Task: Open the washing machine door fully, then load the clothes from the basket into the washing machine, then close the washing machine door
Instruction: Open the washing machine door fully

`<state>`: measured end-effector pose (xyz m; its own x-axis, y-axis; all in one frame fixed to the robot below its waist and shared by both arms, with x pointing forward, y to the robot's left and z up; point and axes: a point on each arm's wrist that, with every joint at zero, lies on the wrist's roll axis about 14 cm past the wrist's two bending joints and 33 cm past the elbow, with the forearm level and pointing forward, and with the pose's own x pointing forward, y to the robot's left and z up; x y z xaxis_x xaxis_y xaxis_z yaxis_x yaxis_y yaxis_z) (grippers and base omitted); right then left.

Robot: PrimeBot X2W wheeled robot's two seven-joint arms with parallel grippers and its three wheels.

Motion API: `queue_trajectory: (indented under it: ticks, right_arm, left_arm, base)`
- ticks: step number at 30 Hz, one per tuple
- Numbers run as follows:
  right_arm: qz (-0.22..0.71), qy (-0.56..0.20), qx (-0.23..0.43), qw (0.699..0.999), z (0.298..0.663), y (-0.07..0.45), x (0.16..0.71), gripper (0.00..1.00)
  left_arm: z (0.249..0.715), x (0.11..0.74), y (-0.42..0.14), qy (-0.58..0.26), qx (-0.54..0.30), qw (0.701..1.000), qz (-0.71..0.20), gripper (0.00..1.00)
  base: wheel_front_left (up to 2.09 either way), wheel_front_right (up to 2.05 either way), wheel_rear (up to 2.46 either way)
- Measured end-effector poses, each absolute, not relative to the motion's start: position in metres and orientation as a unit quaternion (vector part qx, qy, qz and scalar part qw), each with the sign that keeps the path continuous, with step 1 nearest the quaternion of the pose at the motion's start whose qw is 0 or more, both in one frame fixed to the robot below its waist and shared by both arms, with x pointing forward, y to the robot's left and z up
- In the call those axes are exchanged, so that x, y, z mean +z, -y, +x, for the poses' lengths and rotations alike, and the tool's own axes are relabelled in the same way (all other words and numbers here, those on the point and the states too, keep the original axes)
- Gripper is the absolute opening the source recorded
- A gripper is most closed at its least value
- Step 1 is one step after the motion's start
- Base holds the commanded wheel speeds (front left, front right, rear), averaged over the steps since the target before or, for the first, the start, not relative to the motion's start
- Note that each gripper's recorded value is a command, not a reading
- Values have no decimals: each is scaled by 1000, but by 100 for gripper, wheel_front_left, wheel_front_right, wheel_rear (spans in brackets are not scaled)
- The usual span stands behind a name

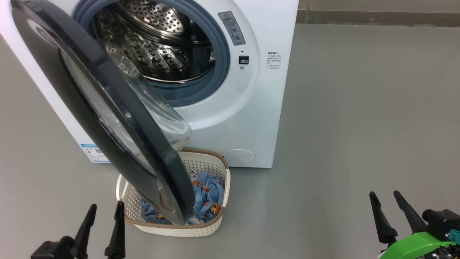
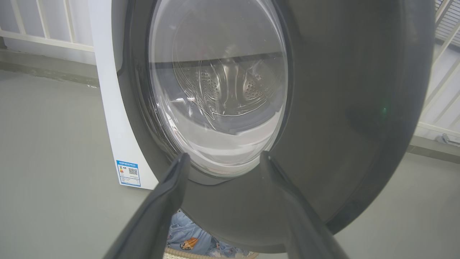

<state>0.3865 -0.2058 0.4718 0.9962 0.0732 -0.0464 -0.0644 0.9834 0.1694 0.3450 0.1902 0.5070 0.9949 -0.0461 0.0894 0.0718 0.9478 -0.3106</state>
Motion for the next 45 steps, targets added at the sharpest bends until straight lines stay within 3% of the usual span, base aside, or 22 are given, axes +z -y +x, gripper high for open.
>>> queue_trajectory:
  ticks: [1,2,3,4,11,18,24,33,45]
  right_arm:
    - [85,-25,34,995,387,206,472,100]
    - [85,-24,34,995,387,206,473,100]
    - [85,-23,33,996,387,206,473,100]
    - [86,-22,33,996,387,206,474,100]
    - [84,-24,35,996,385,205,473,100]
    - [85,-28,37,995,383,203,470,100]
    - [84,-27,39,995,382,201,471,100]
    - [84,-34,36,995,382,203,466,100]
    - [82,-39,32,995,384,205,462,100]
  left_arm:
    - [345,507,-190,41,-30,986,-159,100]
    - [345,507,-190,40,-30,986,-159,80]
    - [345,506,-190,40,-30,986,-159,23]
    - [344,506,-190,39,-30,986,-159,0]
    - [345,517,-200,59,-14,983,-171,0]
    - [352,610,-216,206,-11,962,-177,0]
    - [341,667,-174,286,-83,937,-184,0]
    - [346,651,-91,226,-198,927,-225,0]
    - [379,563,-53,74,-216,938,-263,0]
  base:
    - [0,0,0]
    - [0,0,0]
    - [0,0,0]
    - [0,0,0]
    - [0,0,0]
    - [0,0,0]
    - [0,0,0]
    - [0,0,0]
    - [0,0,0]
